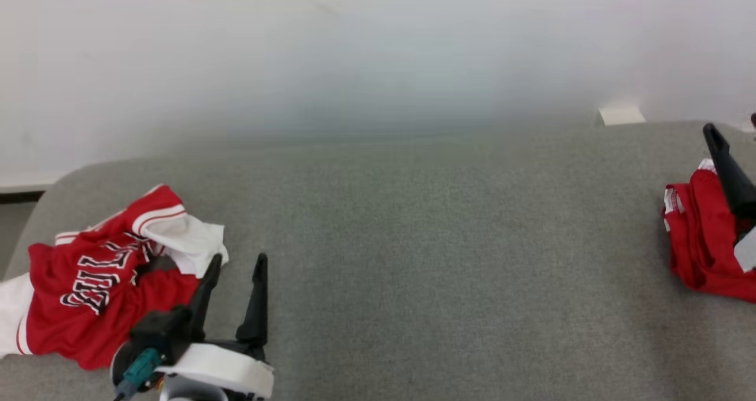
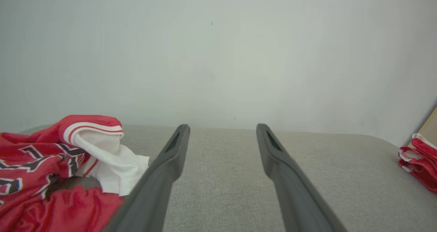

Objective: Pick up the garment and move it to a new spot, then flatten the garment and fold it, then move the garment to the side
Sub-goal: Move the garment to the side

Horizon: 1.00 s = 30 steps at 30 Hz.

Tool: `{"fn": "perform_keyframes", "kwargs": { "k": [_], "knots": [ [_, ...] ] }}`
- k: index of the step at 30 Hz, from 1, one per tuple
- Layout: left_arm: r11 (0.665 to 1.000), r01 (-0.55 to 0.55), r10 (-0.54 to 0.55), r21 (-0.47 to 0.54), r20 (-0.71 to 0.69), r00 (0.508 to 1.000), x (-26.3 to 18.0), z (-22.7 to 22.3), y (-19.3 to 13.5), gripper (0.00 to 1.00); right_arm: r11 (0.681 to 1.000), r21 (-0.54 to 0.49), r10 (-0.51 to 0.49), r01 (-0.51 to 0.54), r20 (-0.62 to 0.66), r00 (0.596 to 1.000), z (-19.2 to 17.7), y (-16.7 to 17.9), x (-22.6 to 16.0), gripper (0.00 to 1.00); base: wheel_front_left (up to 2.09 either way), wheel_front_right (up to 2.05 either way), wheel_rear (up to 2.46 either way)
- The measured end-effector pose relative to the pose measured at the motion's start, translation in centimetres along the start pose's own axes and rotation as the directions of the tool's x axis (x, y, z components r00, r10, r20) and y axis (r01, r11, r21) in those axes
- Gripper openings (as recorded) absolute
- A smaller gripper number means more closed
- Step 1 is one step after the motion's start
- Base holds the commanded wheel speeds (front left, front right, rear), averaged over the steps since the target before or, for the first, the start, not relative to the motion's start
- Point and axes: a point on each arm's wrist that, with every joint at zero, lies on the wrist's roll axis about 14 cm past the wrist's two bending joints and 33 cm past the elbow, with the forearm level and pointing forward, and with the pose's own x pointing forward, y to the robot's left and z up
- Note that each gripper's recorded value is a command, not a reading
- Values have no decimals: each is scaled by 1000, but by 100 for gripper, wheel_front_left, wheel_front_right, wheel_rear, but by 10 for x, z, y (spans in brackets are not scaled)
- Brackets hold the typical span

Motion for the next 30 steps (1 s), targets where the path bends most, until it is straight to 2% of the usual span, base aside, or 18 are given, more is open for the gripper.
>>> {"fn": "perform_keyframes", "kwargs": {
  "k": [5, 16, 21, 30],
  "knots": [
    [999, -49, 49, 5, 6, 999, -15, 5, 13, 100, 999, 33, 3, -6, 81, 997, -1, 13, -29, 100, 0, 0, 0],
    [993, -118, 118, -2, -19, 993, -37, -3, 30, 100, 971, 227, -103, 72, 129, 986, -63, 63, -82, 100, 0, 0, 0],
    [994, -110, 109, -7, -32, 994, -38, -8, 28, 100, 968, 238, -108, 77, 122, 987, -73, 78, -85, 100, 0, 0, 0],
    [996, -90, 89, -9, -48, 995, -43, -13, 19, 100, 956, 275, -133, 103, 90, 987, -88, 86, -82, 100, 0, 0, 0]
  ]
}}
